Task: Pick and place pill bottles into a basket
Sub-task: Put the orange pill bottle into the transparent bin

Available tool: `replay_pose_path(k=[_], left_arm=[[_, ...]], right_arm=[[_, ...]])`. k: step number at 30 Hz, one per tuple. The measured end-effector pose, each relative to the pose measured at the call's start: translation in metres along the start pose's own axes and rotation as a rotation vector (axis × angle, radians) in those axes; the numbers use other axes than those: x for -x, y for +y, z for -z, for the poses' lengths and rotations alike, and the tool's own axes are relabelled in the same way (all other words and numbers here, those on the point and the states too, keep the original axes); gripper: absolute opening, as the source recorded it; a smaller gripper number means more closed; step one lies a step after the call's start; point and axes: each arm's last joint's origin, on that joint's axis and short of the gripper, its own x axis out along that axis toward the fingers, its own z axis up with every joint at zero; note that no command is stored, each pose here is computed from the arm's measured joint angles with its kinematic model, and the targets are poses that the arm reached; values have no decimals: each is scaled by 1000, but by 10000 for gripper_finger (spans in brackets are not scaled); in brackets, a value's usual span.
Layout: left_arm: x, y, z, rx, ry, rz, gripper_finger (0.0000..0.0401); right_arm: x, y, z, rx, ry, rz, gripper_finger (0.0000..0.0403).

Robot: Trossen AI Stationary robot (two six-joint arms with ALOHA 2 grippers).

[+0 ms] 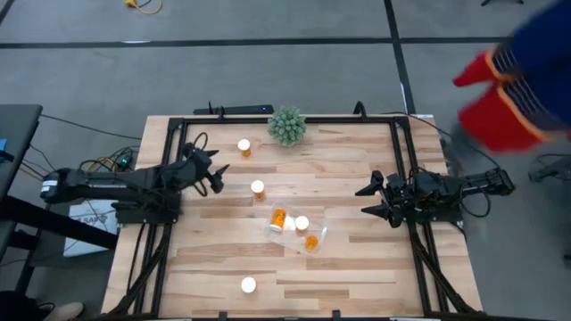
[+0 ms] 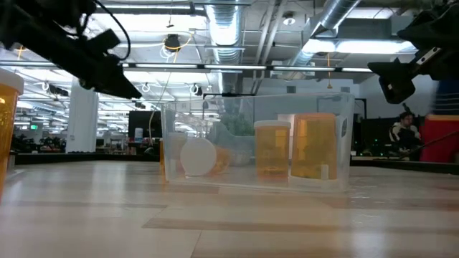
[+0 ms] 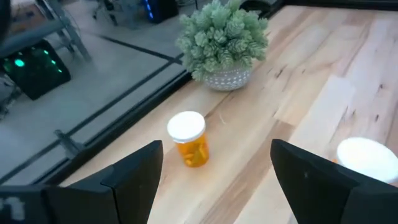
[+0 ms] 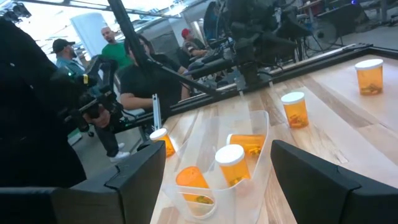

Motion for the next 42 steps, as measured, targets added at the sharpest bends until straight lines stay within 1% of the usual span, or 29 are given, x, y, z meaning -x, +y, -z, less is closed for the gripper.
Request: replay_pose_path(k=[3, 5, 9, 11, 19, 22, 26, 30, 33, 36, 42], left_arm=[[-15, -1, 2, 20, 15, 8, 290], [-25, -1, 8, 31, 25, 9, 290], [-41, -2, 21, 90, 60, 4, 290], [-47, -3, 26, 85, 85, -6, 290], [-75, -9, 40, 84, 101, -34, 290], [-85, -10, 49, 83, 118, -62, 290], [-95, -6, 56, 116, 113, -158, 290], [-102, -5, 57, 154, 90, -149, 290], [-109, -4, 55, 151, 93, -152, 290], [-119, -4, 52, 138, 103, -116, 290], [-138, -1, 45, 147, 108, -144, 290]], right_arm=[[0, 0, 0, 0, 0, 1, 286], [0, 0, 0, 0, 0, 0, 286], [0, 0, 0, 0, 0, 0, 286], [0, 0, 0, 0, 0, 0, 286], [0, 0, 0, 0, 0, 0, 286], [0, 0, 0, 0, 0, 0, 286], [0, 0, 0, 0, 0, 0, 286], [0, 0, 0, 0, 0, 0, 286], [0, 0, 0, 0, 0, 0, 286], [0, 0, 0, 0, 0, 0, 286], [0, 0, 0, 0, 0, 0, 286]])
